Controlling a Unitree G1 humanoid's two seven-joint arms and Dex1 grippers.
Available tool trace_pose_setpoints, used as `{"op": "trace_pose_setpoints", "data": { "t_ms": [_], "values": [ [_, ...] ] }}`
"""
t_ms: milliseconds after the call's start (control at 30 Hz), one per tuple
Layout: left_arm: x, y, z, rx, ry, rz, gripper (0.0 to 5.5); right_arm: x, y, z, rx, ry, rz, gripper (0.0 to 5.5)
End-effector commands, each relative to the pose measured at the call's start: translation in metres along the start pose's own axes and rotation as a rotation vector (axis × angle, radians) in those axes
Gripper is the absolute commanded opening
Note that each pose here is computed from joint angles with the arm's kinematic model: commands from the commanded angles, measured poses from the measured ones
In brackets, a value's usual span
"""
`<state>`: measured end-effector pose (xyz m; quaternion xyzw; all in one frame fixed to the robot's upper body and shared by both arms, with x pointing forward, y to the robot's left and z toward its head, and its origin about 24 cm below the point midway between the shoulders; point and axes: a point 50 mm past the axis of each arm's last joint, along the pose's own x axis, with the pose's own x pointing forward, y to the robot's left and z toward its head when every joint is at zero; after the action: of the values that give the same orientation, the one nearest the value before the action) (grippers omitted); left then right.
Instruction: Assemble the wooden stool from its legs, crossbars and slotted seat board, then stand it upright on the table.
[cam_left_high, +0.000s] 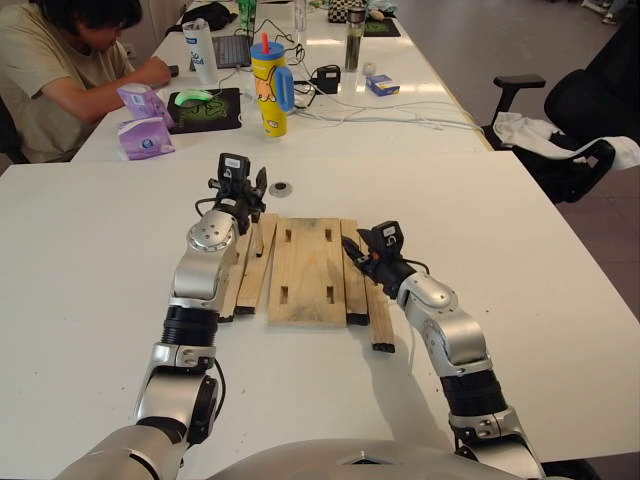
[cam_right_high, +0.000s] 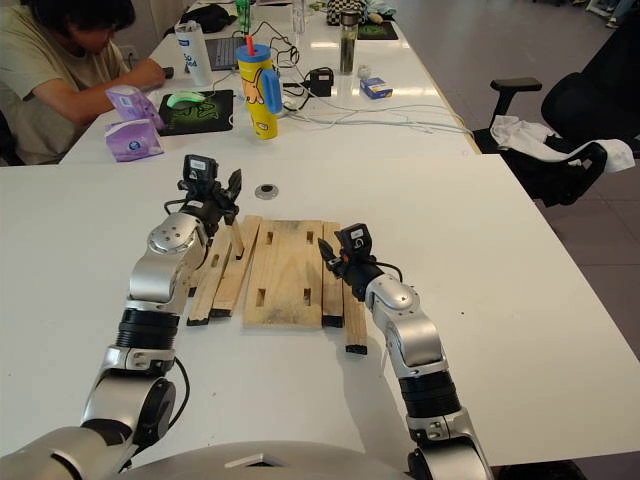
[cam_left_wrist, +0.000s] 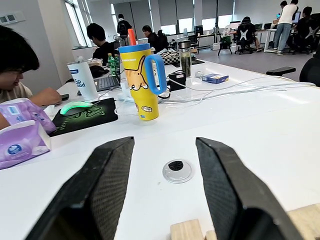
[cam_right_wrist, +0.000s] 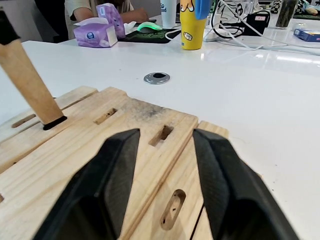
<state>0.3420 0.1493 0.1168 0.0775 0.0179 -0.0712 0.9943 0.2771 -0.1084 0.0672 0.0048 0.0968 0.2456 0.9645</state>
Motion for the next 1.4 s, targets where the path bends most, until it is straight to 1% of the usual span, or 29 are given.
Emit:
{"op": "trace_pose_setpoints", "data": {
  "t_ms": [33,133,200,400,500,600,667,767,833,867,900,933,967,1000,1033,1100,1167,1267,1333,1400],
  "values": [
    [-0.014,0.008,-0.035,0.002,0.104,0.075,2.29,0.003,0.0,0.0,-0.013,-0.002,-0.005,1.97],
    [-0.013,0.01,-0.007,-0.031,-0.078,0.098,2.29,0.003,-0.001,0.0,-0.007,-0.008,-0.011,1.97],
    [-0.014,0.014,0.007,-0.061,-0.166,0.112,2.29,0.005,-0.002,0.0,-0.004,-0.012,-0.012,1.97],
    [-0.008,0.025,0.04,-0.068,-0.307,0.133,2.29,0.008,-0.004,0.002,-0.01,-0.022,-0.01,1.97],
    [-0.006,0.029,0.069,-0.069,-0.411,0.127,2.29,0.007,-0.004,0.002,-0.012,-0.022,-0.009,1.97],
    [-0.012,0.024,0.098,-0.071,-0.531,0.096,2.29,0.007,-0.002,0.0,-0.016,-0.016,-0.004,1.97],
    [-0.014,0.017,0.104,-0.075,-0.551,0.062,2.29,0.007,-0.001,0.0,-0.017,-0.018,-0.003,1.97],
    [-0.013,0.005,0.091,-0.101,-0.497,0.02,2.29,0.008,-0.001,0.001,-0.019,-0.019,0.001,1.97],
    [-0.008,-0.001,0.067,-0.119,-0.389,0.003,2.29,0.008,-0.001,0.001,-0.02,-0.019,0.001,1.97],
    [-0.003,-0.004,0.045,-0.126,-0.271,-0.001,2.29,0.008,-0.001,0.001,-0.02,-0.019,-0.001,1.97],
    [0.001,-0.01,0.014,-0.12,-0.096,-0.023,2.29,0.007,0.0,0.0,-0.019,-0.019,-0.002,1.97],
    [0.0,-0.012,-0.021,-0.138,0.089,-0.014,2.29,0.007,0.0,0.0,-0.018,-0.018,-0.002,1.97],
    [-0.005,-0.014,-0.045,-0.172,0.207,-0.009,2.29,0.007,0.001,0.0,-0.018,-0.017,-0.001,1.97],
    [-0.012,-0.02,-0.068,-0.157,0.327,-0.049,2.29,0.008,0.001,0.0,-0.016,-0.016,0.0,1.97],
    [-0.018,-0.022,-0.08,-0.161,0.375,-0.054,2.29,0.008,0.002,-0.001,-0.016,-0.015,0.0,1.97],
    [-0.022,-0.022,-0.085,-0.091,0.393,-0.064,2.29,0.007,0.001,-0.001,-0.015,-0.013,-0.001,1.97],
    [-0.016,-0.016,-0.066,-0.085,0.29,-0.03,2.29,0.007,0.001,-0.002,-0.013,-0.012,-0.005,1.97],
    [-0.008,-0.01,-0.026,-0.082,0.063,0.013,2.29,0.006,0.001,-0.003,-0.01,-0.009,-0.011,1.97],
    [-0.009,-0.008,-0.002,-0.086,-0.085,0.037,2.29,0.005,0.001,-0.005,-0.008,-0.007,-0.015,1.97],
    [-0.014,-0.006,0.026,-0.128,-0.274,0.039,2.29,0.004,0.0,-0.007,-0.004,-0.002,-0.019,1.97]
  ]
}}
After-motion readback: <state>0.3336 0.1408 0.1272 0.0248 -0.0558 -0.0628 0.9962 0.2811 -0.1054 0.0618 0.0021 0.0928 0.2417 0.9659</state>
